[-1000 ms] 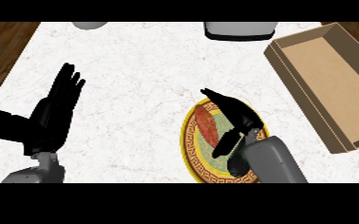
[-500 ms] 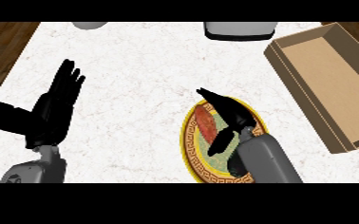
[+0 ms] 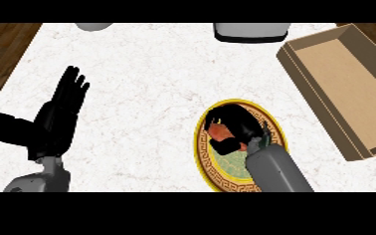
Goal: Pick the sweet potato from the plate and place it in the cardboard box
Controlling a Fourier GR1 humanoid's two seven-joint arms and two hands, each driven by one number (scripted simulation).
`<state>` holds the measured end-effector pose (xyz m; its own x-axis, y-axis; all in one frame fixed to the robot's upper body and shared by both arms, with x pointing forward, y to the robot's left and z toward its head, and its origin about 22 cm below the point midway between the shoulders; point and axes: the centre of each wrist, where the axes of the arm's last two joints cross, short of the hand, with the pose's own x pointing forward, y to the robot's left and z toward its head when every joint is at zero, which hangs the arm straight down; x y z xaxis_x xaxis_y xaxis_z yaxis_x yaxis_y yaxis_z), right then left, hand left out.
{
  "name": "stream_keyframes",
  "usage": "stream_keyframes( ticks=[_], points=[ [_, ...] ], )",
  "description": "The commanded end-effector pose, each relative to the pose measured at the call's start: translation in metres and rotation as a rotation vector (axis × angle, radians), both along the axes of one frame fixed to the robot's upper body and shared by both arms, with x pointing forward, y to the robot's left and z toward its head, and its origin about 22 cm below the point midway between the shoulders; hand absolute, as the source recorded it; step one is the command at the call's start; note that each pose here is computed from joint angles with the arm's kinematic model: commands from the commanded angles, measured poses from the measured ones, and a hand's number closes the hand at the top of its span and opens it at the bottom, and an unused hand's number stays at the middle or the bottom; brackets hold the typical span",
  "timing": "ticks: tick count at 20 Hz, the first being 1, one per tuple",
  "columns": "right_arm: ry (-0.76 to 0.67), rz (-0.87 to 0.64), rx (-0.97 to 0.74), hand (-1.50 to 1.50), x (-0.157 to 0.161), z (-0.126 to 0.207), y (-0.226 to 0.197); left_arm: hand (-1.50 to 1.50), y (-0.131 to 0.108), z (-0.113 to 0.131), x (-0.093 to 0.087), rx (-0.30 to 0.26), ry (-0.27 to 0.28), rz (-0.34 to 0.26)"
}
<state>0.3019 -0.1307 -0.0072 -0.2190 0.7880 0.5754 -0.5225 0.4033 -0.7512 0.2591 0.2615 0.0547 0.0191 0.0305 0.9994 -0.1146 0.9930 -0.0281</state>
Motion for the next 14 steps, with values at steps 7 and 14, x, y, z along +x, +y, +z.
stream_keyframes(
  ticks=[7, 14],
  points=[
    [-0.179, -0.014, -0.137, 1.5, -0.019, 0.001, 0.012, 0.0, -0.004, -0.012, -0.005, -0.003, 0.002, 0.007],
    [-0.389, -0.046, -0.268, 1.5, -0.022, 0.031, 0.045, 0.0, -0.017, 0.003, 0.009, 0.001, 0.0, -0.013]
  ],
)
